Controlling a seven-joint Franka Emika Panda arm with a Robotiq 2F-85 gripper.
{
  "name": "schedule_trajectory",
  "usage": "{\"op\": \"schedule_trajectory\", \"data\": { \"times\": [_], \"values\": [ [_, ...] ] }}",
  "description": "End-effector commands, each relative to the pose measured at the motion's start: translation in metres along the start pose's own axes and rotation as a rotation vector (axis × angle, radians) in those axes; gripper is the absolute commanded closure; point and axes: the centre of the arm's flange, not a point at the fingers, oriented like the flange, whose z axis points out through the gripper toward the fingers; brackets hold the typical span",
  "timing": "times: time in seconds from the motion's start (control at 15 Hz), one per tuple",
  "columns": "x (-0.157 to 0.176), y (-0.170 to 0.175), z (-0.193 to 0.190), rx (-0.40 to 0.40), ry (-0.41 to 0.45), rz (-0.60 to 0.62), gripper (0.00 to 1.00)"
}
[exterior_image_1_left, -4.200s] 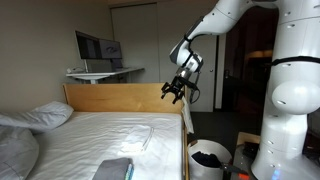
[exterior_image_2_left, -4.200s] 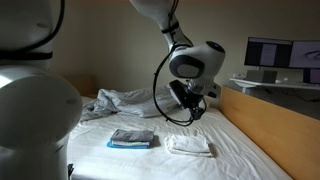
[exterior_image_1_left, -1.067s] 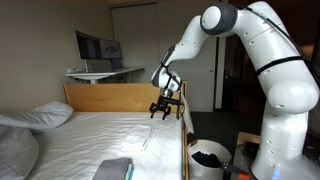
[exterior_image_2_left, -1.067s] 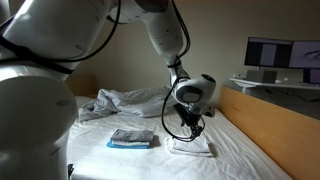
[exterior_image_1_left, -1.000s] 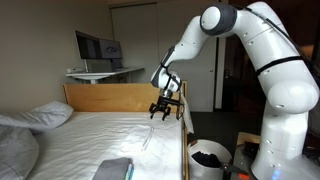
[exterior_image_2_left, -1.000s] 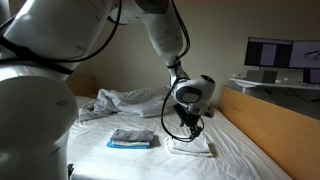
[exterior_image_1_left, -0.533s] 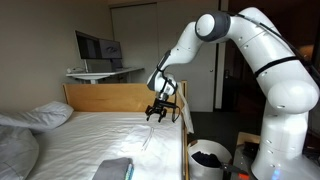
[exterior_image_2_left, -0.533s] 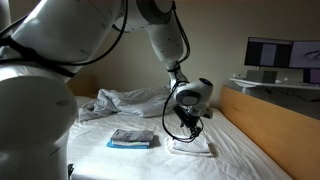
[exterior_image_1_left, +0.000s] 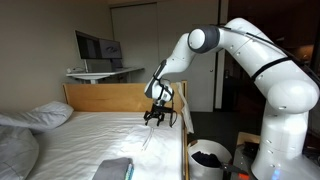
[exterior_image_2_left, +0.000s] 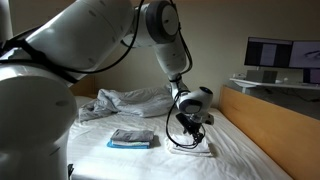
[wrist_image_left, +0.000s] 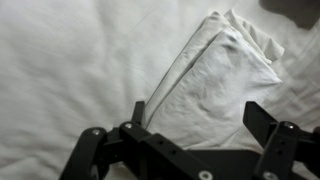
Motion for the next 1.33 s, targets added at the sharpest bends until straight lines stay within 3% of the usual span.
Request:
{"op": "schedule_trajectory", "data": {
  "times": [0.0,0.8,1.0,1.27],
  "values": [
    [0.020,0.002,0.019,-0.019,0.014,0.027,0.00],
    [0.050,0.039,0.079,-0.098,-0.036,0.047,0.00],
    [0.050,0.044,0.089,-0.081,-0.086,0.031,0.00],
    [0.043,0.020,0.105,-0.024,-0.153,0.004,0.00]
  ]
}}
